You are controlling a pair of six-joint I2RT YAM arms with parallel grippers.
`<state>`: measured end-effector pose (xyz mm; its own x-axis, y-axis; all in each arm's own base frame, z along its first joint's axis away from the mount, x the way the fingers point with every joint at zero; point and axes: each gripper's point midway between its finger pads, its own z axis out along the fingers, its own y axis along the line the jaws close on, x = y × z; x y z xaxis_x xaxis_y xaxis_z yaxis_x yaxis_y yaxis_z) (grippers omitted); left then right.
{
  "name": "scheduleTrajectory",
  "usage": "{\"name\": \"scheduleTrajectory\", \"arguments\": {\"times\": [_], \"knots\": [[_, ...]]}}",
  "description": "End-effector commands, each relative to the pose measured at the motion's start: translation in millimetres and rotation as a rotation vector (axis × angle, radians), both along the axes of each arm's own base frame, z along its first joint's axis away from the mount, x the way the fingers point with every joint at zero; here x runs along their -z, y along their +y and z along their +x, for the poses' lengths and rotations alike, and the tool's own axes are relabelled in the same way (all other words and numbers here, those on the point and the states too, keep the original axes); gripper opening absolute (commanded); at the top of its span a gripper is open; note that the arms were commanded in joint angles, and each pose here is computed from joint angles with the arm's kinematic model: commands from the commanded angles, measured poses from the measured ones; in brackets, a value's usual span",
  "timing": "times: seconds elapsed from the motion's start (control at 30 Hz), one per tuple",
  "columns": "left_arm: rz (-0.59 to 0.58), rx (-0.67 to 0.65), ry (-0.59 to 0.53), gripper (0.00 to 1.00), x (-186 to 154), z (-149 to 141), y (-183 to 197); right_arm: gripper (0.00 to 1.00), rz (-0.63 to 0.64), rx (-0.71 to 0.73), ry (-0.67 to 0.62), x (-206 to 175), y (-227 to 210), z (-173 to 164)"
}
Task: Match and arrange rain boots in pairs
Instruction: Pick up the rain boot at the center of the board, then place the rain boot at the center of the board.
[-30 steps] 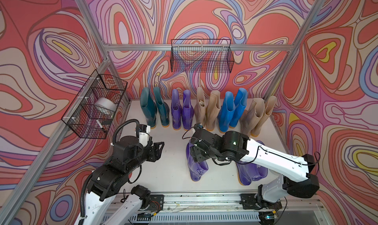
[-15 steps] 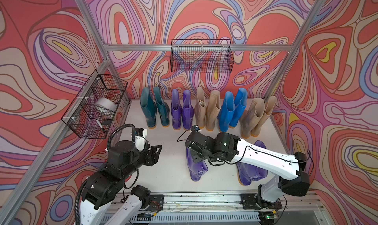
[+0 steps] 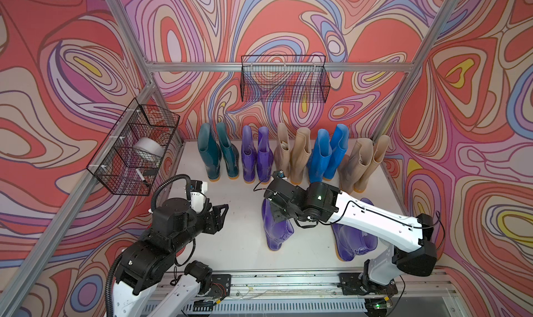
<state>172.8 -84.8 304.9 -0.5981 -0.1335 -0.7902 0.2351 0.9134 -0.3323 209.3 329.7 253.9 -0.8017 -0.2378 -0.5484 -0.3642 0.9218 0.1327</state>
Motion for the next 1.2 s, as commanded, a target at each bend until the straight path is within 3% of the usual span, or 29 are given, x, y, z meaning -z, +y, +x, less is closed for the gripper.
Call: {"name": "scheduleTrajectory", "arguments": {"times": [0.0,0.4,0.87,1.17], "knots": [[0.004,0.004,0.017,0.66,0,-4,0,0.00,0.090,0.025,-0.121,-39,-3,23],[0.002,0.007,0.020,0.66,-1,0,-2,0.00,0.112,0.008,-0.094,-27,4,50],[0.000,0.016,0.026,0.66,0,1,-4,0.01,0.111,0.014,-0.020,1,12,51],[-0.001,0.018,0.022,0.66,-1,0,-4,0.27,0.134,0.008,-0.042,-13,12,52]]}}
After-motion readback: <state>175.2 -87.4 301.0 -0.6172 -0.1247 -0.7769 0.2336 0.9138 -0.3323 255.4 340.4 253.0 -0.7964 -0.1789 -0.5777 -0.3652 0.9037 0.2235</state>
